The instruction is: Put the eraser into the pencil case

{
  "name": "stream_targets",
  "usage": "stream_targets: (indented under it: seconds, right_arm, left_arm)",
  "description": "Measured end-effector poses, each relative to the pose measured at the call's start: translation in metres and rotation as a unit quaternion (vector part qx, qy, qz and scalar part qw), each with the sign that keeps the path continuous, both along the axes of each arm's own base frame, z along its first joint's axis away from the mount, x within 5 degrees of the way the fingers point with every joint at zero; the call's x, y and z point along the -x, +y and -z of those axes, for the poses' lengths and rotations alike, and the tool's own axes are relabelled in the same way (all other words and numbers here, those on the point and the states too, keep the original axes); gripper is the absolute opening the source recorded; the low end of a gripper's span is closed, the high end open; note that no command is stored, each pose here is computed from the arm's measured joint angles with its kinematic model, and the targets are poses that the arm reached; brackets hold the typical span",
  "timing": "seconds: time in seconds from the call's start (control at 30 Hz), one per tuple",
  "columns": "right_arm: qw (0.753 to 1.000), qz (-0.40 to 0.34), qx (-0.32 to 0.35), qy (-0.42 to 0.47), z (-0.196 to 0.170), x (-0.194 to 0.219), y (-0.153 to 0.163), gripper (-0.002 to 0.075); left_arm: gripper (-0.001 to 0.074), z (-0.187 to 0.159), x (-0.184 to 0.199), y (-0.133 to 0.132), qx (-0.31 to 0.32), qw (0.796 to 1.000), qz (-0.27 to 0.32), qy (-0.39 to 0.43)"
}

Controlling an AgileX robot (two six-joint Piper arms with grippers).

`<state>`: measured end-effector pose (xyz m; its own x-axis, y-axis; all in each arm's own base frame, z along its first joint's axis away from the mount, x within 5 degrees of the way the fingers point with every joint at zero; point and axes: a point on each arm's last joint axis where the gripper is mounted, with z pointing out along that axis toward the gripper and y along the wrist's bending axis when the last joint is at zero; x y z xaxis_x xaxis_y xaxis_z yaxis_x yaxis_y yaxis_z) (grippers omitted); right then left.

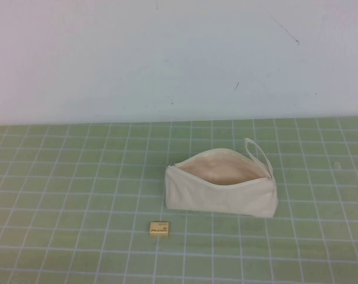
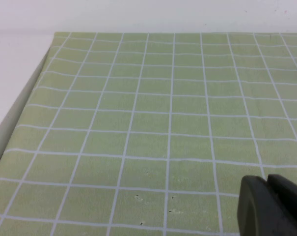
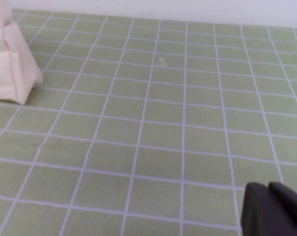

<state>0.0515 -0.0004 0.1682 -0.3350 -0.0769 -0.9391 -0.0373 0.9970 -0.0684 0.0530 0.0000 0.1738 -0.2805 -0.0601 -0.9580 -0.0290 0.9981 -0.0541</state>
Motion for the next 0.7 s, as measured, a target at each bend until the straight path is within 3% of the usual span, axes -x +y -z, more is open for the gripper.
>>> stream_targets:
  seconds: [0.7]
  right_arm:
    - [1.0,0.0,0.0,0.0,0.0,0.0,0.0,-0.0001]
  left_arm:
    - [-0.0001,0.0,0.0,0.0004,-0.005,1.0,0.0,0.0]
